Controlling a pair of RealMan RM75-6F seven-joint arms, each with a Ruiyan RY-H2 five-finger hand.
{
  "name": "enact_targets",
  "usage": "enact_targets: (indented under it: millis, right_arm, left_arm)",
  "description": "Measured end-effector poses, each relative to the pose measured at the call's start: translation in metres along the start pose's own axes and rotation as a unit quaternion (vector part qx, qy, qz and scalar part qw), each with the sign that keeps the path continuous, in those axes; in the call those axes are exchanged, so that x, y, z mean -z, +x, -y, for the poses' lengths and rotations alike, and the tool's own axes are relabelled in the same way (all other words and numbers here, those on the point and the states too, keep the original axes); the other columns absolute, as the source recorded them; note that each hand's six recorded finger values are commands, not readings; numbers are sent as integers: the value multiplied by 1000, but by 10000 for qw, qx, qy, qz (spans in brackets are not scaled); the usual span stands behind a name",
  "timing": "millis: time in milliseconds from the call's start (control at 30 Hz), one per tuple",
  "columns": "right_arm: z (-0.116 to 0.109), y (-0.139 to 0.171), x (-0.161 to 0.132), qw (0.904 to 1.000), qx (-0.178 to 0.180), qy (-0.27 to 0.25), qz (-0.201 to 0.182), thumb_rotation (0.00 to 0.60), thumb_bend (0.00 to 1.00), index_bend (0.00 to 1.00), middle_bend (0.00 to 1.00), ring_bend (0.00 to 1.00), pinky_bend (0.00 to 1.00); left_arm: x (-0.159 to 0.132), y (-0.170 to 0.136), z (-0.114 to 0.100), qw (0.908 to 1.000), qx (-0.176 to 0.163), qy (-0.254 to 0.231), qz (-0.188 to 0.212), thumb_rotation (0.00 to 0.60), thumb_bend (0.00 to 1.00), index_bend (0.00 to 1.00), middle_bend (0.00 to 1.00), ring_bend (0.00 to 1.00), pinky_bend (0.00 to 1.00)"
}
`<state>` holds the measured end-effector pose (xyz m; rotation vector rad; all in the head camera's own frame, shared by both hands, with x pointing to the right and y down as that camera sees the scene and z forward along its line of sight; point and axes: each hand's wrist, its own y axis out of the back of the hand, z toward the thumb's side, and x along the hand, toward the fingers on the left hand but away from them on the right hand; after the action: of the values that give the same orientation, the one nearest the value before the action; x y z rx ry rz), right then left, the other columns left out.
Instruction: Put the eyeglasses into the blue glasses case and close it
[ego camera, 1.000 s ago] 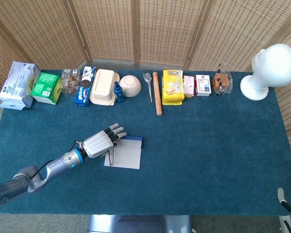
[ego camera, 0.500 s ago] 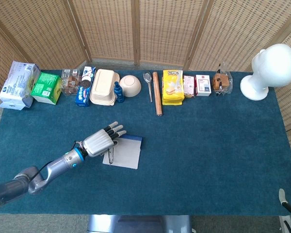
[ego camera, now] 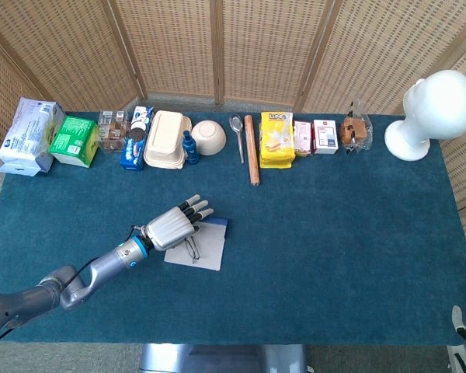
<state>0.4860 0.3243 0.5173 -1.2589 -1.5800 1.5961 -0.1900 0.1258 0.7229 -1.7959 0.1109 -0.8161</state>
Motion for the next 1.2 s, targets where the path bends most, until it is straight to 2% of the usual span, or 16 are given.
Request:
enact_targets:
  millis: [233,667,767,1000,1200]
  right_arm:
    - [1,0,-1,10000,-13,4,0,600,329,0,188,0,78]
    - [1,-2,-2,10000,-14,17,-10,600,328,0,188,0,78]
    - [2,-2,-2,10000,-24,13,-13,600,328,0,187,0,78]
    - [2,-2,-3,10000,-25,10,-28,600,328,0,187,0,79]
    - [1,-2,-2,10000,-15,10,2,600,329,0,187,0,78]
  left_arm:
    - [-3,3,-4,9999,-130,-96,-17,600,284,202,9,0,0]
    - [-7,-2,-7,9995,-291,-134,77,597,273,17,0,0,0]
    - [-7,-6,-5,9995,-301,-25,105,553,265,0,0,0,0]
    - [-7,-11,-1,9996,-264,-68,60,391,233,0,0,0,0]
    - [-12,-15,-2,9993,-344,-83,144,321,232,0,0,0,0]
